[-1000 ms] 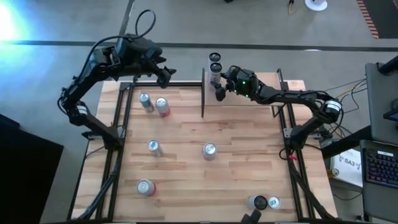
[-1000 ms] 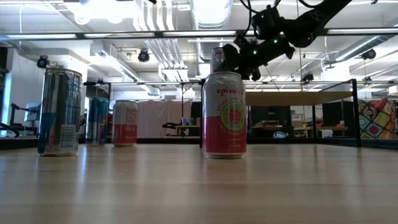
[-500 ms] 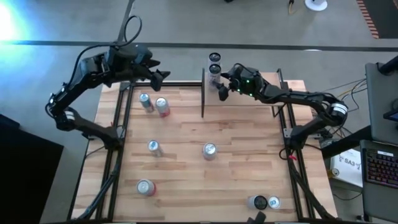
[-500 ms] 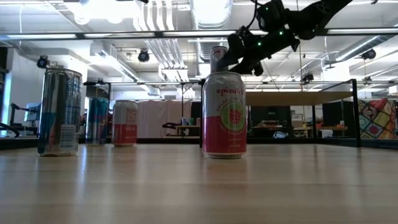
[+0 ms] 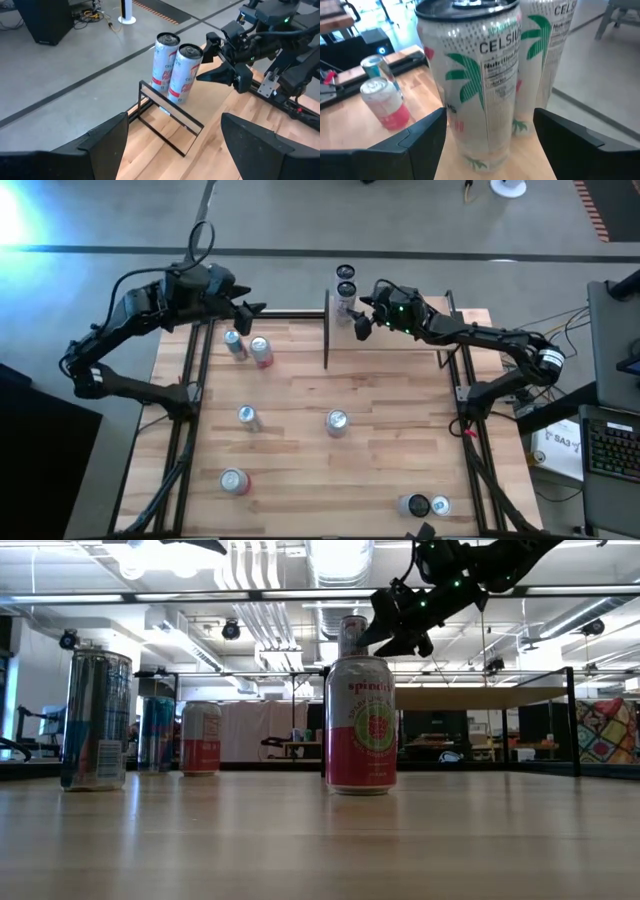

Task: Place canned beverage on shelf
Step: Put the left white and pink soda can aligned with the other white soda can on the shelf, then put the white and pink soda can aligned with the other white soda can on the shelf

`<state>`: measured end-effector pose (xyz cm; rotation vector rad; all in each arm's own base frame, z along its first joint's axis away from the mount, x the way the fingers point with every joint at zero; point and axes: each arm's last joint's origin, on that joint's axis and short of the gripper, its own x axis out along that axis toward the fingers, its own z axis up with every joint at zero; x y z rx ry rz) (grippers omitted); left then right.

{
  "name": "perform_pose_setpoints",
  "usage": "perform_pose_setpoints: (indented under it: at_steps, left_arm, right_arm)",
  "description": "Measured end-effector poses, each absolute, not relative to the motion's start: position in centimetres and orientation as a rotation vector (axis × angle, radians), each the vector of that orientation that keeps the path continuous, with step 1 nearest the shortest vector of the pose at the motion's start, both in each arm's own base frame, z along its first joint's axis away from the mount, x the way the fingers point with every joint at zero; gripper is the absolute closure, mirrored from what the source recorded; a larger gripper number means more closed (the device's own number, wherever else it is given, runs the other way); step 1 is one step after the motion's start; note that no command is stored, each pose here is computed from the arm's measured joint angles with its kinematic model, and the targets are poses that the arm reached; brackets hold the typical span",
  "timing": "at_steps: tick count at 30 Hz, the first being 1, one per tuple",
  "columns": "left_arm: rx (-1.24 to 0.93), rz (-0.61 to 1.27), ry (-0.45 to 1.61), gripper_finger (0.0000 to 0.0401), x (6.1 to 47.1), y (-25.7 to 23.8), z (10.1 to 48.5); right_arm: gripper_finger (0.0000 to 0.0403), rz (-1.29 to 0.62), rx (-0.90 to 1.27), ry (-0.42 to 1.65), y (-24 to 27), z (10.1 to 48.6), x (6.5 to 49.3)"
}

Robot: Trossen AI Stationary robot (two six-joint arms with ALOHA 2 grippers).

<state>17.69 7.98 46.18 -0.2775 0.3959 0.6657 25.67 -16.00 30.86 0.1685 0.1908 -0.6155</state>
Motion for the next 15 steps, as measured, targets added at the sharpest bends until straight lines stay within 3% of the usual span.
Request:
perform_pose_setpoints:
  at_steps: [10, 15]
  left_arm:
    - [-0.276, 0.663, 0.372, 0.0106, 16.5, 7.5, 46.4]
    - [-0.283, 0.625, 0.405, 0.0106, 16.3, 7.3, 45.0]
  right_arm:
    - [0.0116, -0.575, 0.235, 0.154, -14.5, 32.3, 25.6]
    - [0.0121, -0.694, 0.453, 0.132, -13.8, 32.8, 24.0]
